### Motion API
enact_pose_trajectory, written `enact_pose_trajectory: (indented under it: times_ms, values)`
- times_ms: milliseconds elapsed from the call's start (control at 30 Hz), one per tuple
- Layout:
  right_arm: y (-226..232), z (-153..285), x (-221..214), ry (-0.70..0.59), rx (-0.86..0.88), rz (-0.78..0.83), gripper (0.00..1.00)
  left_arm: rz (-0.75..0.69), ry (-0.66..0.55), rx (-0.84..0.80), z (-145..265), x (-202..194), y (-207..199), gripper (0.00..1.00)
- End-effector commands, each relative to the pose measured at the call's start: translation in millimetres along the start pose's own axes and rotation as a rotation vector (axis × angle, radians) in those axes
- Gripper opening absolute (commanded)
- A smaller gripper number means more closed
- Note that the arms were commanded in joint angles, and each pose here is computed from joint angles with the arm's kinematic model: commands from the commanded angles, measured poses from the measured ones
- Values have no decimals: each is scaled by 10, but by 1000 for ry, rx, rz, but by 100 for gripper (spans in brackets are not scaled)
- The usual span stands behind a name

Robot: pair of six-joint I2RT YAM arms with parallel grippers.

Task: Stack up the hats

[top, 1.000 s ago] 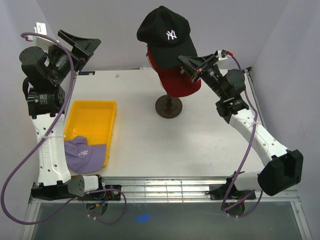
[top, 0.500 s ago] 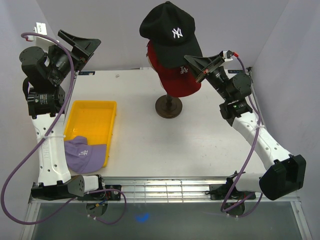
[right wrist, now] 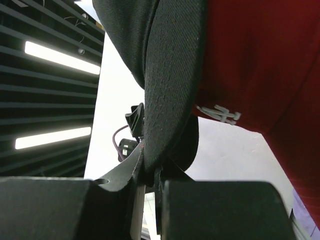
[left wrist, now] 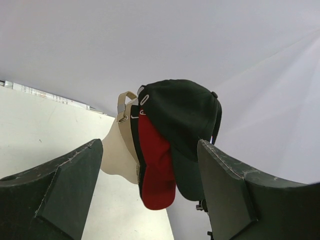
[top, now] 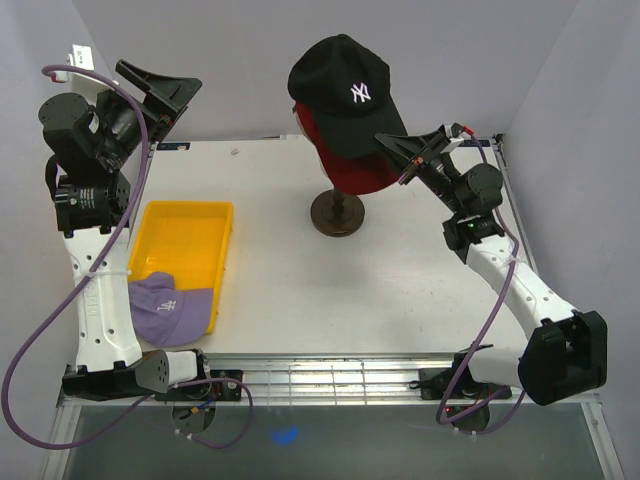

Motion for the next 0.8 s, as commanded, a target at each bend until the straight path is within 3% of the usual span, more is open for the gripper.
enact_pose_trajectory:
  times_ms: [0, 367, 767]
  values:
    - [248, 158, -52, 17, 88, 26, 8, -17, 0, -2, 14, -10, -11, 86]
    - [-87, 320, 11, 22, -22, 2, 8, -19, 1, 3, 2, -19, 3, 86]
    - [-749, 449, 10, 77, -248, 12, 8, -17, 1, 15, -9, -23, 43, 86]
Point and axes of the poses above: each gripper's point midway between its finger pads, its own z axis back along the fingers, its own y axis along the line the jaws close on, x = y × z, the point moved 1 cm from there along z, back along the fingers, and after that the axes turned 9 degrees about z, right-handed, at the moved point
